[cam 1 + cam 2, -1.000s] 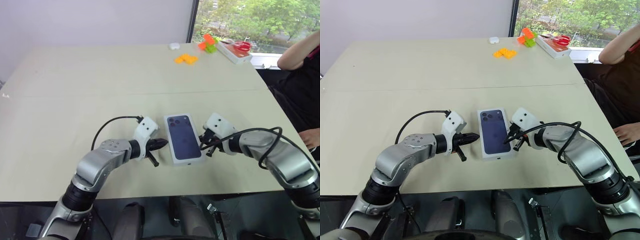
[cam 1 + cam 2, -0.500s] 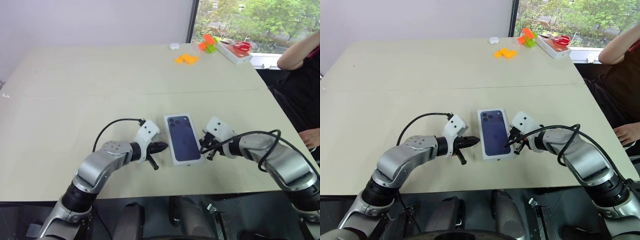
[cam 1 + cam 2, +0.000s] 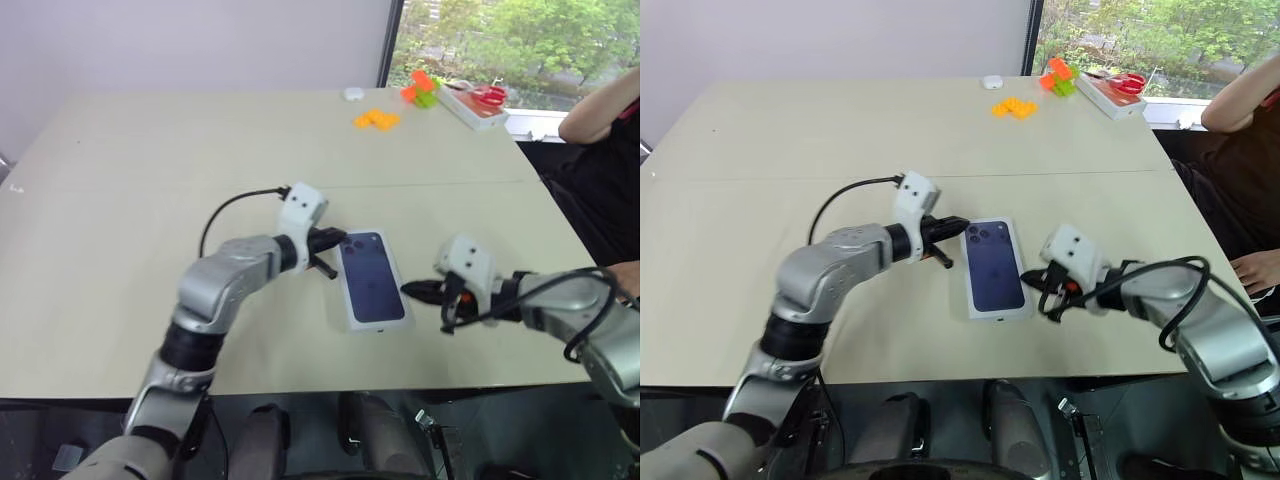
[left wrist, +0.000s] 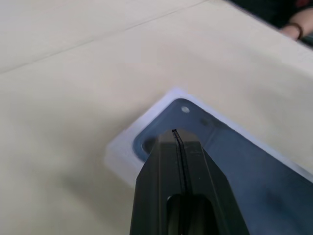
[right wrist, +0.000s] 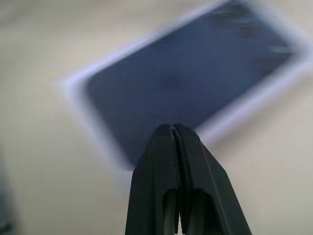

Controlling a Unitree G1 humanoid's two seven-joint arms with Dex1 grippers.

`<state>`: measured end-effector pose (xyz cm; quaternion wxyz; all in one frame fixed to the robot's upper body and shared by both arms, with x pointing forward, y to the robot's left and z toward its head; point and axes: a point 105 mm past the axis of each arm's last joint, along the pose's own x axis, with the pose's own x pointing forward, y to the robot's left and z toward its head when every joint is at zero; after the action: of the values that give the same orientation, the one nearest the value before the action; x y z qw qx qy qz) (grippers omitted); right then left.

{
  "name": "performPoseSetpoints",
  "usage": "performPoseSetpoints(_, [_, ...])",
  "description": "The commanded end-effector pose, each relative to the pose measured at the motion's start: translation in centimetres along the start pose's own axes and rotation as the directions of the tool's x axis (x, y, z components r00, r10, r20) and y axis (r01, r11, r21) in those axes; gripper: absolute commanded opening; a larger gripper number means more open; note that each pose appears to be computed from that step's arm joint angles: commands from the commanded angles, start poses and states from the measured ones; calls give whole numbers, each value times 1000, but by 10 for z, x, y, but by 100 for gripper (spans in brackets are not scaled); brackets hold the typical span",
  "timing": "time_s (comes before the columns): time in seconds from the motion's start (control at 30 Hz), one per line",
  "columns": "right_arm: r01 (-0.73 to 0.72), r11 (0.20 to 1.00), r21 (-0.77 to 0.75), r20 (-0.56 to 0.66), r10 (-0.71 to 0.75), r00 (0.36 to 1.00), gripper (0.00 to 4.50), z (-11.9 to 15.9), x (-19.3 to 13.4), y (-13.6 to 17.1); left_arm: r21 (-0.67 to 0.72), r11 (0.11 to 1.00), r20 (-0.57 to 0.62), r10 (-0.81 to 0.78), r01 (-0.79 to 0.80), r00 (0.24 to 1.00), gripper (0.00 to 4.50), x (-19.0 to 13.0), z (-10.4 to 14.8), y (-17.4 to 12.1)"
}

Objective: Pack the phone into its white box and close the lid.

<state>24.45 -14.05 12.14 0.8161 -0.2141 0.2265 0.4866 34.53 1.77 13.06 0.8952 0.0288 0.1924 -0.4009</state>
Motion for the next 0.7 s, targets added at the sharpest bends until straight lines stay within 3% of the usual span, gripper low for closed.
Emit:
performPoseSetpoints(0.03, [51,999,4,-60,-51,997,8,-8,6,-1,3,1000,-85,21,-20,996,0,5,-12,1])
performPoseSetpoints(0.17, [143,985,93,-127,-130,983,8,-21,12,-15,14,1000,-157,1,1,988,0,7,-28,-5])
performPoseSetpoints(0.3, [143,985,98,-128,-130,983,8,-19,12,-14,9,999,-206,33,-32,978,0,3,-44,0])
performPoseSetpoints(0.43, [164,985,62,-51,-161,986,8,-4,9,-19,-5,998,-52,70,-70,996,0,-7,-25,12])
performPoseSetpoints(0.53, [334,943,17,124,-333,935,8,22,-5,-49,-35,991,216,131,-126,968,0,-44,11,33])
performPoseSetpoints(0.6, [418,908,16,180,-414,892,8,28,-13,-63,-30,984,276,177,-176,945,0,-67,14,48])
performPoseSetpoints(0.7, [472,875,105,204,-484,851,8,24,-23,-86,-65,953,295,301,-295,907,0,-114,-1,84])
